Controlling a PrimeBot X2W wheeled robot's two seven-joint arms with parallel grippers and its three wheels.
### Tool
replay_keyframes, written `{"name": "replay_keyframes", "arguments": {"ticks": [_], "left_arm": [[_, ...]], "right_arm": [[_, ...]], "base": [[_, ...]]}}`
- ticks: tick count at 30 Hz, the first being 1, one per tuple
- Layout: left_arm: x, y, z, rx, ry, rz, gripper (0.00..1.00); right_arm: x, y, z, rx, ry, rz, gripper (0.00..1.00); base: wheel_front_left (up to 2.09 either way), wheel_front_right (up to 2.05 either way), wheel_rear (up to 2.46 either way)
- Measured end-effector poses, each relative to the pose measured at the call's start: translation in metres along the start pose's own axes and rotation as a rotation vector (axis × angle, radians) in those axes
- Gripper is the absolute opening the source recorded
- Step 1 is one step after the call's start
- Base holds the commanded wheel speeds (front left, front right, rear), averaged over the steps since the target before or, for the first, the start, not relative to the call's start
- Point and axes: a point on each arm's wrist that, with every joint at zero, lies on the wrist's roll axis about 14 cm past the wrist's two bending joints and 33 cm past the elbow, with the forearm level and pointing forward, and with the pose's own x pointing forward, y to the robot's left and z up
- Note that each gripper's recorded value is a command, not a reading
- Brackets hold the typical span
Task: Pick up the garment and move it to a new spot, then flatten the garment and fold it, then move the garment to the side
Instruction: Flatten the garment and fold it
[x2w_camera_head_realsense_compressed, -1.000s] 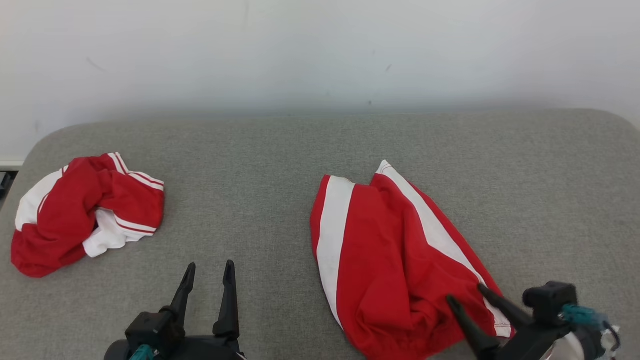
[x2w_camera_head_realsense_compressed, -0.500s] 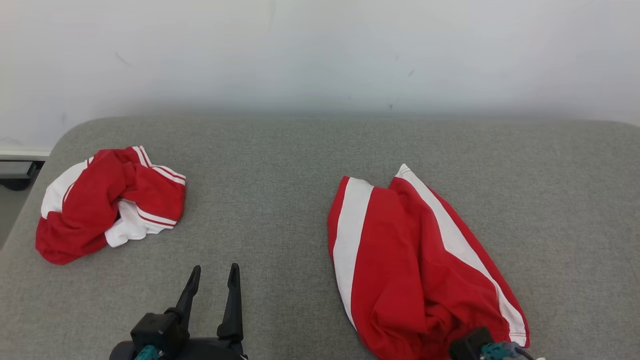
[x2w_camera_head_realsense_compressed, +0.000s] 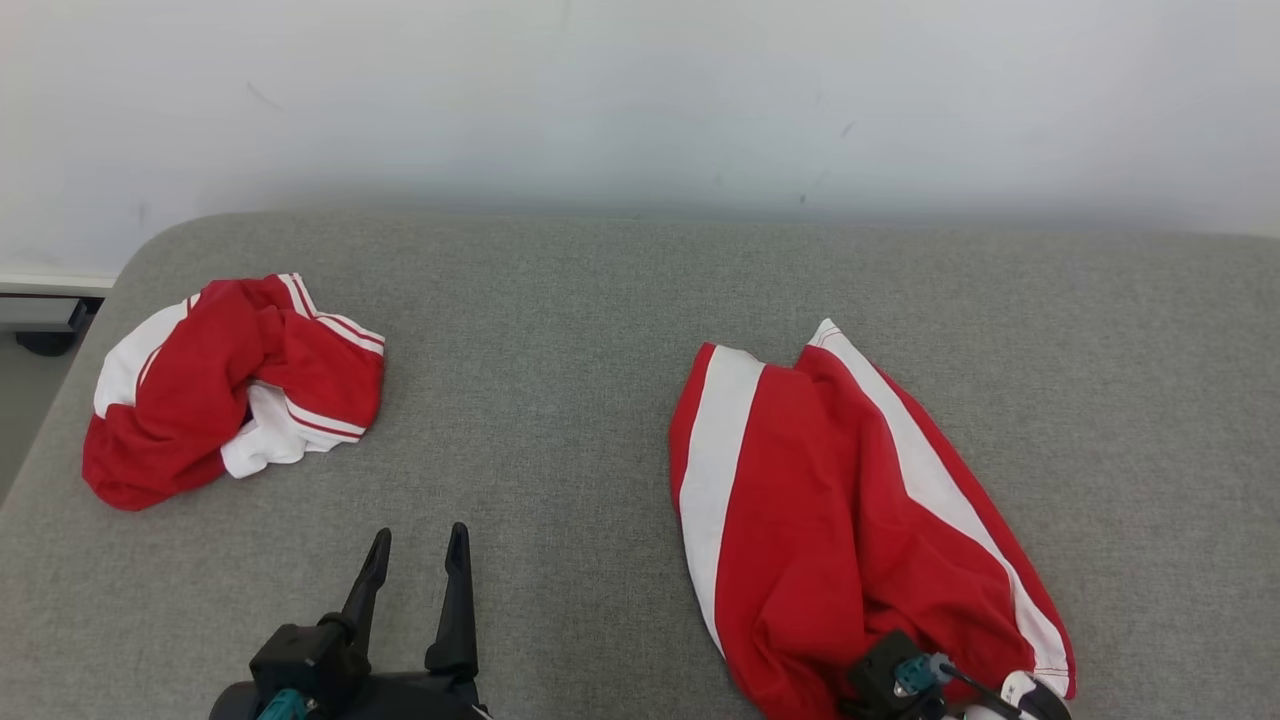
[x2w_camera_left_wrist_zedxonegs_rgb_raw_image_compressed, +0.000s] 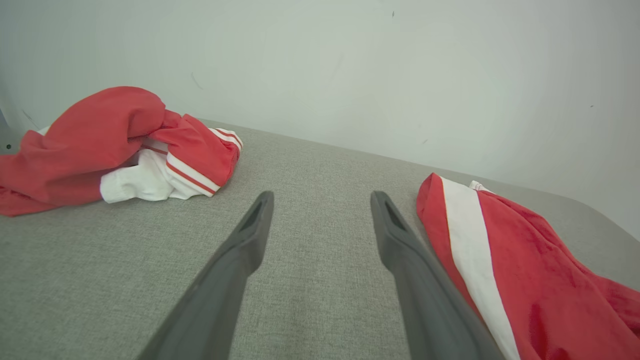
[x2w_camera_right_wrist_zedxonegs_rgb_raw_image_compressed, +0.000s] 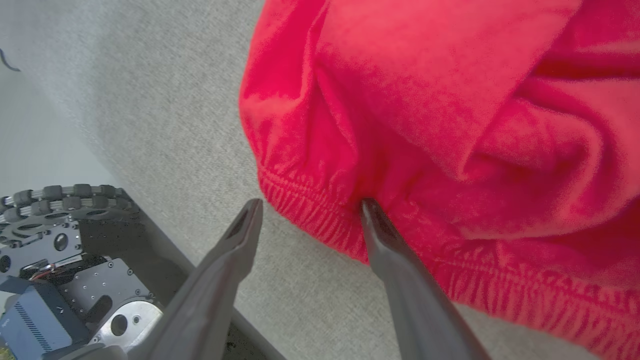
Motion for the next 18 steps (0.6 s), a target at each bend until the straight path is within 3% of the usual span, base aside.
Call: {"name": "replay_keyframes", "arguments": {"ticks": [2, 3, 4, 5, 13, 18], "left_arm": [[0.000, 0.001, -0.001, 0.000, 0.002, 0.003, 1.00], [0.000, 0.002, -0.001, 0.000, 0.003, 0.005, 1.00], [0.000, 0.002, -0.001, 0.000, 0.004, 0.006, 1.00], [0.000, 0.002, -0.001, 0.000, 0.004, 0.007, 1.00], [0.003, 0.008, 0.000, -0.018, 0.001, 0.028, 1.00], [0.006, 0.001, -0.001, -0.021, 0.004, 0.006, 1.00]], "right_arm": [[0.004, -0.006, 0.001, -0.030, 0.010, -0.018, 1.00], [0.006, -0.007, 0.002, -0.037, 0.014, -0.023, 0.82], [0.007, -0.009, 0.001, -0.051, 0.020, -0.029, 0.44], [0.008, -0.010, 0.001, -0.057, 0.018, -0.031, 0.00], [0.001, -0.029, 0.012, -0.073, -0.044, -0.070, 0.00], [-0.031, -0.094, 0.021, -0.156, -0.071, -0.217, 0.00]], "base": [[0.00, 0.00, 0.00], [0.00, 0.00, 0.00], [0.00, 0.00, 0.00], [0.00, 0.00, 0.00], [0.00, 0.00, 0.00], [0.00, 0.00, 0.00]]}}
